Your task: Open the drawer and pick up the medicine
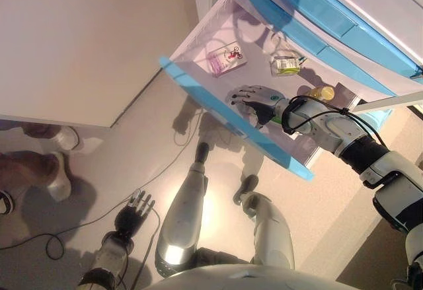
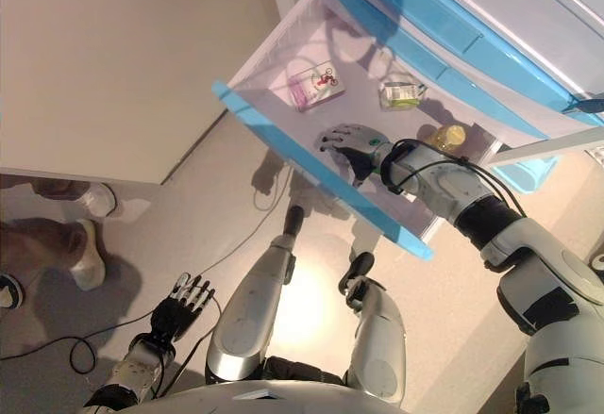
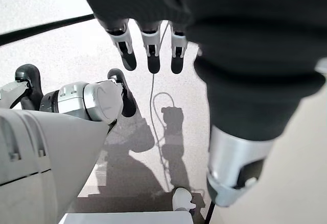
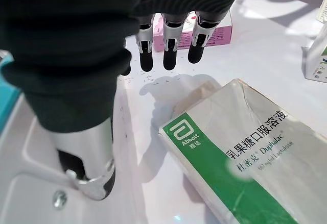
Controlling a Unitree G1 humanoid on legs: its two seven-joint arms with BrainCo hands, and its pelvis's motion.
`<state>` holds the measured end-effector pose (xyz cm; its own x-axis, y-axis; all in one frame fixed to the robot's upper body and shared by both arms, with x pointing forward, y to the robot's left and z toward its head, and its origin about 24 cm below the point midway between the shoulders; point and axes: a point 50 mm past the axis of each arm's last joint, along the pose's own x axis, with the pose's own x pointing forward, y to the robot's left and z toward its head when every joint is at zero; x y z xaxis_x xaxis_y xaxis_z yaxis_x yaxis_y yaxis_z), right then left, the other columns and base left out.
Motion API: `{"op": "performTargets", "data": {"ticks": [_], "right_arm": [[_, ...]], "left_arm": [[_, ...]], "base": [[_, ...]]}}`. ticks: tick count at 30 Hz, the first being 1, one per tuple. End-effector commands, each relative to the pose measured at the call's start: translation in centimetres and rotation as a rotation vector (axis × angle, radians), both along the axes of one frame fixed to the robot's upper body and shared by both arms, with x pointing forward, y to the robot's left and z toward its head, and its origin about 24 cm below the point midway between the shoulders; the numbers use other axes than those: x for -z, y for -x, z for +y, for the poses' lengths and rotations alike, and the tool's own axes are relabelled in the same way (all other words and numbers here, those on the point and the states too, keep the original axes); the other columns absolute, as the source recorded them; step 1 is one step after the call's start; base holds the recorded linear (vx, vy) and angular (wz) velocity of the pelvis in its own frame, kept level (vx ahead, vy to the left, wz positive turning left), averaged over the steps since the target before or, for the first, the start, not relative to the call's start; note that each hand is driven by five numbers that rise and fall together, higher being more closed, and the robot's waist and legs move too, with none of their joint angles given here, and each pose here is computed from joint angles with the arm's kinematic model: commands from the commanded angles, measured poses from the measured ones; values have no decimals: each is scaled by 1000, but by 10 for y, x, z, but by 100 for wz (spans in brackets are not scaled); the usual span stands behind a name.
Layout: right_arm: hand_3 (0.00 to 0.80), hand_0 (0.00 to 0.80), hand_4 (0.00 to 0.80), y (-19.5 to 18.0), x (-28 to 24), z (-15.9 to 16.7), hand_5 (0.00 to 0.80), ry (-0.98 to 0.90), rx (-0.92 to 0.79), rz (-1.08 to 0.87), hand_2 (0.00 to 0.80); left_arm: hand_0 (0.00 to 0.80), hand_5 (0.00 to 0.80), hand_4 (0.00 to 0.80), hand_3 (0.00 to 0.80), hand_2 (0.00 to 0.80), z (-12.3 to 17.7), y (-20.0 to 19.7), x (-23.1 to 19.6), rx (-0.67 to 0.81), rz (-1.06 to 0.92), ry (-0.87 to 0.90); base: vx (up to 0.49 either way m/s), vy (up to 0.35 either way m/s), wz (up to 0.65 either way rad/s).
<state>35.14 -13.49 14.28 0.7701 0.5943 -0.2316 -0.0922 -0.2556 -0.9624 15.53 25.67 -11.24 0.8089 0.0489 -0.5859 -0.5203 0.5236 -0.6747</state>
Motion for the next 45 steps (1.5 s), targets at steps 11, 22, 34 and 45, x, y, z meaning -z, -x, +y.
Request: {"op": "performTargets", "data": {"ticks": [11, 22, 34, 45], "right_arm": [[0, 0, 0, 20, 1, 23, 0, -118, -151, 60, 0], [0, 0, 0, 29, 4, 34, 0, -214, -195, 130, 0], [0, 0, 0, 47, 15, 58, 0, -255, -298, 271, 0], [0, 0, 0, 58, 18, 70, 0, -285, -338, 333, 0]], "left_arm": [[0, 0, 0, 0, 0, -4, 17, 8, -27, 18, 15], [0, 0, 0, 0, 0, -10, 16, 10, -31, 23, 24], [0, 0, 0, 0, 0, -18, 16, 14, -24, 20, 51], [0, 0, 0, 0, 0, -22, 12, 13, -26, 16, 65]], "base": [[0, 0, 0], [0, 0, 0], [-4, 6, -1], [-1, 2, 0]]}}
